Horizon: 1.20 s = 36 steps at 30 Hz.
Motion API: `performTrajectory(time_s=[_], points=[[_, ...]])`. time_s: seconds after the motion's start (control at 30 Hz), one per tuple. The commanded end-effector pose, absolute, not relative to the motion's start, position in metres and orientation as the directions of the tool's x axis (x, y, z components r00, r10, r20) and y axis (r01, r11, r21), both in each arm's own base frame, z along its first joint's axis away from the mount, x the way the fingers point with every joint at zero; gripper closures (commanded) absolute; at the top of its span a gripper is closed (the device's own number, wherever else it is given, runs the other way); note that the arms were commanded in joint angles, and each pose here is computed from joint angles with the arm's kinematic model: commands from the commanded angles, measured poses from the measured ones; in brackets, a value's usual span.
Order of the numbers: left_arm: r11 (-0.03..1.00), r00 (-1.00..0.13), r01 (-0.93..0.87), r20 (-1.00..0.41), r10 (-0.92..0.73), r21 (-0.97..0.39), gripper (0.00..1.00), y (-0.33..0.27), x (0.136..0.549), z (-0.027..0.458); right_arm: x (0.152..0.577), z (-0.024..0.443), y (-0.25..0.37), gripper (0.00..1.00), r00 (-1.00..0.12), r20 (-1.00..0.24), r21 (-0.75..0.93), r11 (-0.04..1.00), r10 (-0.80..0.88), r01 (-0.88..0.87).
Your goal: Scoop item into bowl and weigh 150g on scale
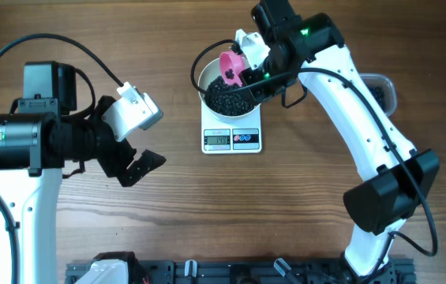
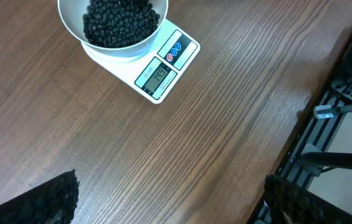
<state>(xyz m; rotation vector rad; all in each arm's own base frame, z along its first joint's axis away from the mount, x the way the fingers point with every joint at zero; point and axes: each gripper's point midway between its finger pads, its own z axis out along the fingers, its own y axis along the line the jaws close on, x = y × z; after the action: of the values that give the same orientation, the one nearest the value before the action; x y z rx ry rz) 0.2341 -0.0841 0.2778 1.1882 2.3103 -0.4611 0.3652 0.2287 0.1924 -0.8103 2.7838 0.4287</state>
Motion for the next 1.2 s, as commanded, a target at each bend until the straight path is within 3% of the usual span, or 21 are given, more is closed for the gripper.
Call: performTrajectory(time_s=[0.0,1.03,1.17], points=[[0.558,-0.476,0.828,-0.586,0.656,-0.049,0.00,-0.084,0.234,0.285,0.362,0.201,0.235,0.96,-0.834,-0.299,0.261,0.801,-0.464,-0.539],[0.558,-0.476,0.828,-0.586,0.656,-0.049,0.00,-0.084,0.234,0.285,0.368,0.202,0.238,0.96,-0.841,-0.317,0.266,0.810,-0.438,-0.522],[0.558,-0.476,0.828,-0.586,0.656,-0.049,0.00,-0.084,0.234,0.285,0.377,0.197,0.219,0.96,-0.843,-0.308,0.154,0.851,-0.442,-0.502]])
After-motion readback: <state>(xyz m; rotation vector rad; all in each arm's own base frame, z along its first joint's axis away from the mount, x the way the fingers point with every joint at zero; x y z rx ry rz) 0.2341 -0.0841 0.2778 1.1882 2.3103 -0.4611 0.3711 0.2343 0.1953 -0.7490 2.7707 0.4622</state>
